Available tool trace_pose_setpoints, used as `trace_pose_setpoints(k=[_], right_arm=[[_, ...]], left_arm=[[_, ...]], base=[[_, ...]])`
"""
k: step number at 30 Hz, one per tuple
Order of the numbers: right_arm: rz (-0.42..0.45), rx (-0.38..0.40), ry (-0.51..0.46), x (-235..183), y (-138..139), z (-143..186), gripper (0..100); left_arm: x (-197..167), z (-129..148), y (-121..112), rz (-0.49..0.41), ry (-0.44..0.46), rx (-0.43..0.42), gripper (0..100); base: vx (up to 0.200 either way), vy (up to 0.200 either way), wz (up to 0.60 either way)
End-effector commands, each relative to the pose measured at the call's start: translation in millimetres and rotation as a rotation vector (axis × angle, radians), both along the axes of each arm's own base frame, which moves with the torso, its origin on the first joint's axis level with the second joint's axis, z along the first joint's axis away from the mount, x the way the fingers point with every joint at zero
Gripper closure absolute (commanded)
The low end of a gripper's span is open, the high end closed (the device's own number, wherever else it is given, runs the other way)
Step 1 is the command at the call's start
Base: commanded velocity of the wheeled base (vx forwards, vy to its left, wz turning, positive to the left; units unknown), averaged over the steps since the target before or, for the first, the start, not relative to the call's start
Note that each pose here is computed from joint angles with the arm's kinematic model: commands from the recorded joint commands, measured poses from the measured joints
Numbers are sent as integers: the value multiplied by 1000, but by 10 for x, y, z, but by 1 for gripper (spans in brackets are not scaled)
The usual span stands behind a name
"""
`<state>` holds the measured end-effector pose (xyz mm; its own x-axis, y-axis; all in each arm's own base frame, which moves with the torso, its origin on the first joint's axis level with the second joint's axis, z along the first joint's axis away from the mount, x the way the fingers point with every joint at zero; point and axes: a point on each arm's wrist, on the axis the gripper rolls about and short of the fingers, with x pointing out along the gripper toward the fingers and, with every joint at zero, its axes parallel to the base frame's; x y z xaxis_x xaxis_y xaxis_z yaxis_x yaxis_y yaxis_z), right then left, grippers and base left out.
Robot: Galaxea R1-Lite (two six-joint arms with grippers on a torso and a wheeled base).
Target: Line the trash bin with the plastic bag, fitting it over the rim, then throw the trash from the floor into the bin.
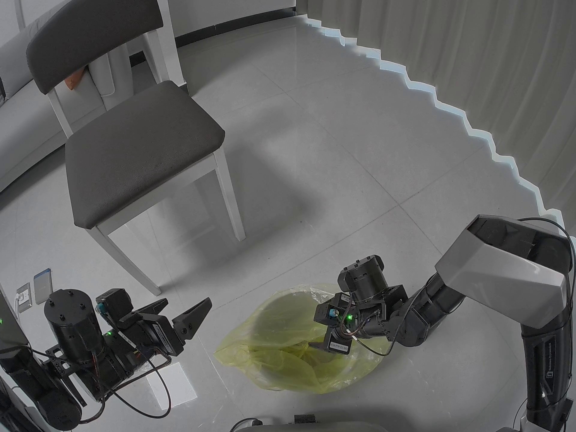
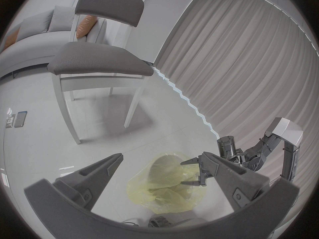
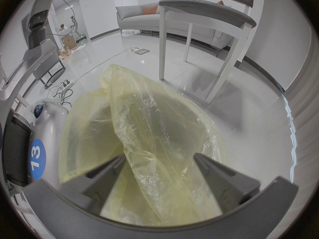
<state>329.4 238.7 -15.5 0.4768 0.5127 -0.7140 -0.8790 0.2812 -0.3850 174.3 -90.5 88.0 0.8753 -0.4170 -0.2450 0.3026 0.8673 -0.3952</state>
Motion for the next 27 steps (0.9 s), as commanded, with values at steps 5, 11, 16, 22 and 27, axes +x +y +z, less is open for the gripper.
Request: trace_pose_setpoints(k=[5,11,16,22,27], right_arm=[[-13,11,-9,44,-12,23,100],[-36,44,-46,115,-48,195,100],[-74,84,-95,311,-74,369,100],[-92,90,-106,483,-54,454,100],[-106,79,-98,597,-5,272,100]], left_arm=[[-26,-41,18,7,29,-3,0],[-18,-61,13,10,44,-9,0],[-13,-94,-6,8,65,-13,0],[-2,-124,-11,12,79,-8,0],[-3,-142,-28,19,91,-11,0]], base=[[0,0,0],[0,0,0],[0,0,0],[0,0,0],[0,0,0]])
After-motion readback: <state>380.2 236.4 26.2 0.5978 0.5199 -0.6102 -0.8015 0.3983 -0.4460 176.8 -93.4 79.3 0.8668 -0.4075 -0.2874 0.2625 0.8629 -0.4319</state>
